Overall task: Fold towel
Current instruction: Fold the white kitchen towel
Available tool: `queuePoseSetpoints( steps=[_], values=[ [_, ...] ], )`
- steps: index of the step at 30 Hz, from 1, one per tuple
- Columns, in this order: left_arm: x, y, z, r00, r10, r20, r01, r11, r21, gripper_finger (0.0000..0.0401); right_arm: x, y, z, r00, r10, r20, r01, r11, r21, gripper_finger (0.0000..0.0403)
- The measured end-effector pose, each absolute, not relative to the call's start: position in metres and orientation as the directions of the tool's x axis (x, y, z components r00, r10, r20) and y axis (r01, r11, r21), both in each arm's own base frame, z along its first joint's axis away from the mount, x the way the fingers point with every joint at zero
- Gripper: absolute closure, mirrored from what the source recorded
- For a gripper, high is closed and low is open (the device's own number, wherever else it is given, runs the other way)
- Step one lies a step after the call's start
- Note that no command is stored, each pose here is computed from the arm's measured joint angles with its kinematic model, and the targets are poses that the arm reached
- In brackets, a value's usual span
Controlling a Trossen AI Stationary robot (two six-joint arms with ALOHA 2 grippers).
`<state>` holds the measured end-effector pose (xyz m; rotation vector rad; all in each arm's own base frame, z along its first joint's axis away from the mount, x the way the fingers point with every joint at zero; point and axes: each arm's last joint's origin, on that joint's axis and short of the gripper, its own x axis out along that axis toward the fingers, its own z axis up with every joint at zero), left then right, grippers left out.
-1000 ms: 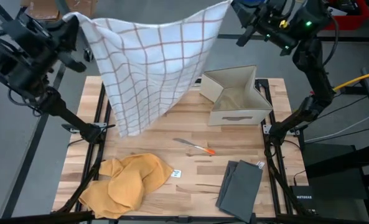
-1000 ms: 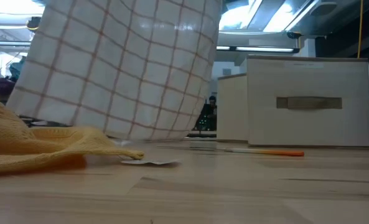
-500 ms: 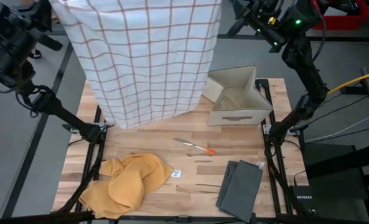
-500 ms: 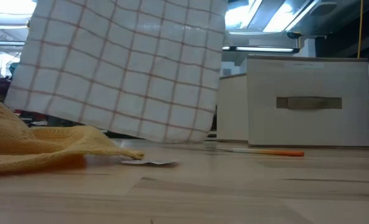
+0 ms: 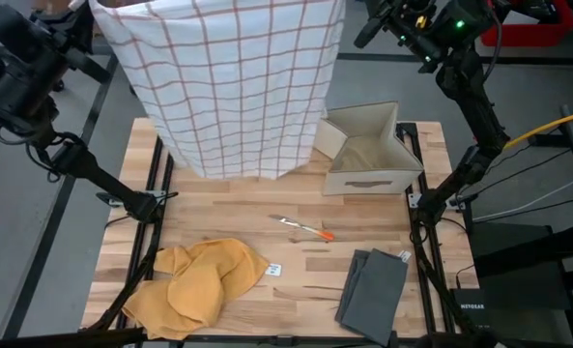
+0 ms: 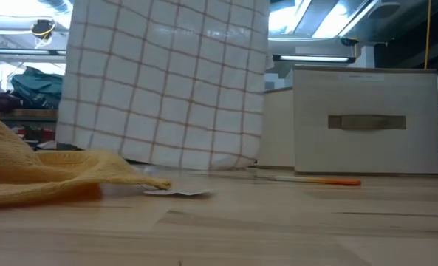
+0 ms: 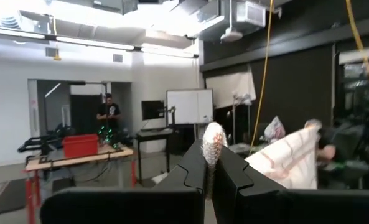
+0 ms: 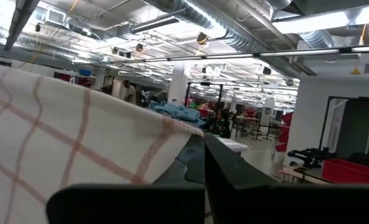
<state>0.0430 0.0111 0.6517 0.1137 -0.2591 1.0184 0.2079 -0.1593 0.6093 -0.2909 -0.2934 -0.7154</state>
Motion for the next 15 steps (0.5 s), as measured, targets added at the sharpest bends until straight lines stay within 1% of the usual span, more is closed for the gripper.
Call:
queuePoseSetpoints(
  steps=[3, 7, 11, 15],
  values=[
    [0.046, 0.01, 0.649, 0.502, 0.832, 0.236, -0.857, 0.515, 0.01, 0.0401, 0.207, -0.159, 0.611, 0.714, -0.593, 0.372, 0.679, 0.717, -0.159, 0.0402],
    [0.052, 0.007, 0.645, 0.505, 0.842, 0.187, -0.858, 0.514, 0.005, 0.0401, 0.208, -0.159, 0.61, 0.721, -0.59, 0.364, 0.672, 0.723, -0.159, 0.0402],
    [0.062, 0.002, 0.637, 0.528, 0.839, 0.129, -0.847, 0.532, 0.004, 0.0401, 0.205, -0.155, 0.605, 0.771, -0.564, 0.296, 0.618, 0.775, -0.133, 0.0402],
    [0.076, -0.009, 0.627, 0.576, 0.813, 0.088, -0.814, 0.58, -0.027, 0.0401, 0.2, -0.148, 0.598, 0.833, -0.521, 0.186, 0.547, 0.825, -0.14, 0.0402]
  ],
)
